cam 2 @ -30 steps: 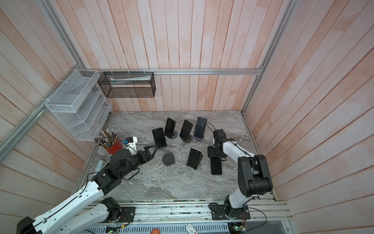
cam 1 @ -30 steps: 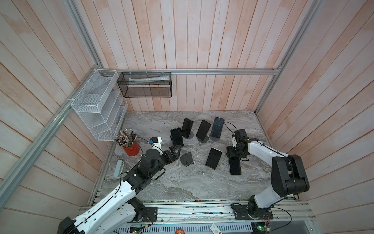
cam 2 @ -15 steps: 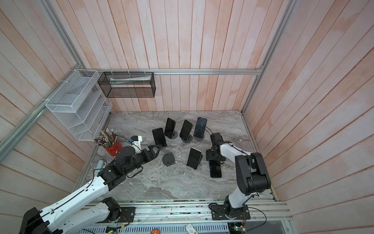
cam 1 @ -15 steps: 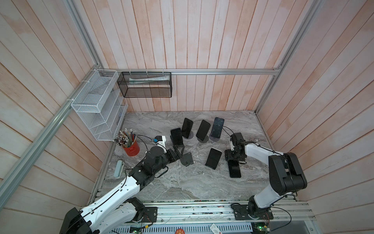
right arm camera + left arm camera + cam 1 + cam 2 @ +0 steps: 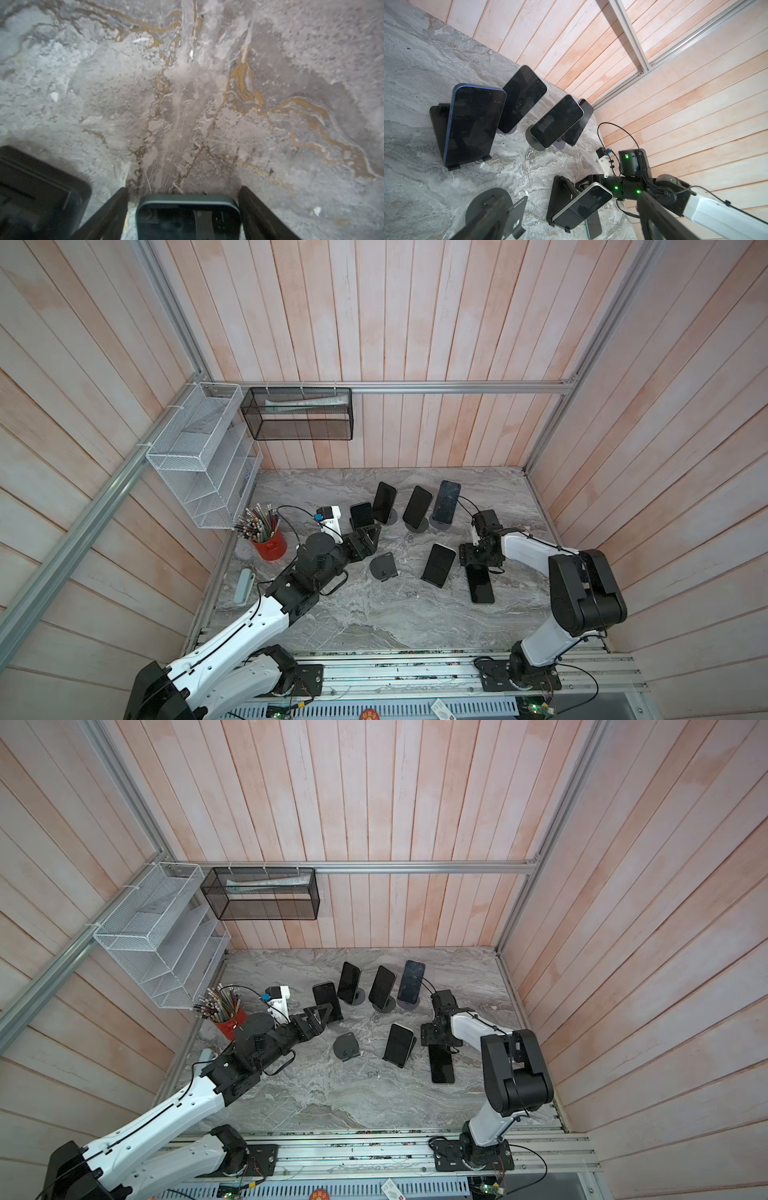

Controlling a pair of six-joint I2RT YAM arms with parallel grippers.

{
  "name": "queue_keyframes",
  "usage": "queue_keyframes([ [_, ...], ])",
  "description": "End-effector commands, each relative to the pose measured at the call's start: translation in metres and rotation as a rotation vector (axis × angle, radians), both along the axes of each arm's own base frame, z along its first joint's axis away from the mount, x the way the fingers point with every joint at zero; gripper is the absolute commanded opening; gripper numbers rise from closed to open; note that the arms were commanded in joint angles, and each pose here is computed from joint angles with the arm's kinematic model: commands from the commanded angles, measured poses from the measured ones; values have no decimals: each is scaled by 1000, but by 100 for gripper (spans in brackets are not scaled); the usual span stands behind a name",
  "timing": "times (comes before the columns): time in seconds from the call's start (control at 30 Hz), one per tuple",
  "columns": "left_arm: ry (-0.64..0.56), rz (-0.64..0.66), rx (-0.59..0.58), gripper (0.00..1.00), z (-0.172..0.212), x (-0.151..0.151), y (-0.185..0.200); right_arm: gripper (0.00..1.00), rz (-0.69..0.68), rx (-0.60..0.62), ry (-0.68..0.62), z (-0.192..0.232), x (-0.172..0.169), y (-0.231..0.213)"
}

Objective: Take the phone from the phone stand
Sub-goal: 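Lower the teal phone flat onto the table and open the right gripper, then move the right gripper over to the empty grey round stand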

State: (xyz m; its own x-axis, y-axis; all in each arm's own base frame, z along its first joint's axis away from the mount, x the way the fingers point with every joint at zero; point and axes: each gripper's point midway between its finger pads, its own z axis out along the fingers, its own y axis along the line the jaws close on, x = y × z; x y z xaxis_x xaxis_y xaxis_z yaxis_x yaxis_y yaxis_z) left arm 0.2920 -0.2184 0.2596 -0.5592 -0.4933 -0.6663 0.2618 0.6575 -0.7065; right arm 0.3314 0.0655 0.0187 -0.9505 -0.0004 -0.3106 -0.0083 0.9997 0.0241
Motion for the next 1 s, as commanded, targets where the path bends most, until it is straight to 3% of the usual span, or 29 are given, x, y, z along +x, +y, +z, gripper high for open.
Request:
queue_keyframes([
  [0.0, -54, 9, 12, 98, 18, 7, 0, 83, 25, 50, 24, -4, -4, 12],
  [0.27, -92, 62, 18, 98, 19, 8, 11, 86, -6, 62, -108, 32, 16, 12],
  [0.43, -1, 137, 17, 98, 6, 5, 26, 89, -160, 22, -254, 80, 33, -8],
  [0.5, 82, 208, -10, 97, -10, 4, 38, 89, -213, 38, -316, 106, 39, -12],
  [0.6, 100, 253, -23, 96, -10, 0, 48, 89, -256, 85, -417, 139, 40, -13],
  [0.8, 221, 343, -1, 96, -32, -10, 67, 89, -219, 191, -523, 181, 13, -6],
  [0.97, 334, 219, -82, 96, -65, -33, 49, 82, -187, 315, -538, 199, -22, 10],
])
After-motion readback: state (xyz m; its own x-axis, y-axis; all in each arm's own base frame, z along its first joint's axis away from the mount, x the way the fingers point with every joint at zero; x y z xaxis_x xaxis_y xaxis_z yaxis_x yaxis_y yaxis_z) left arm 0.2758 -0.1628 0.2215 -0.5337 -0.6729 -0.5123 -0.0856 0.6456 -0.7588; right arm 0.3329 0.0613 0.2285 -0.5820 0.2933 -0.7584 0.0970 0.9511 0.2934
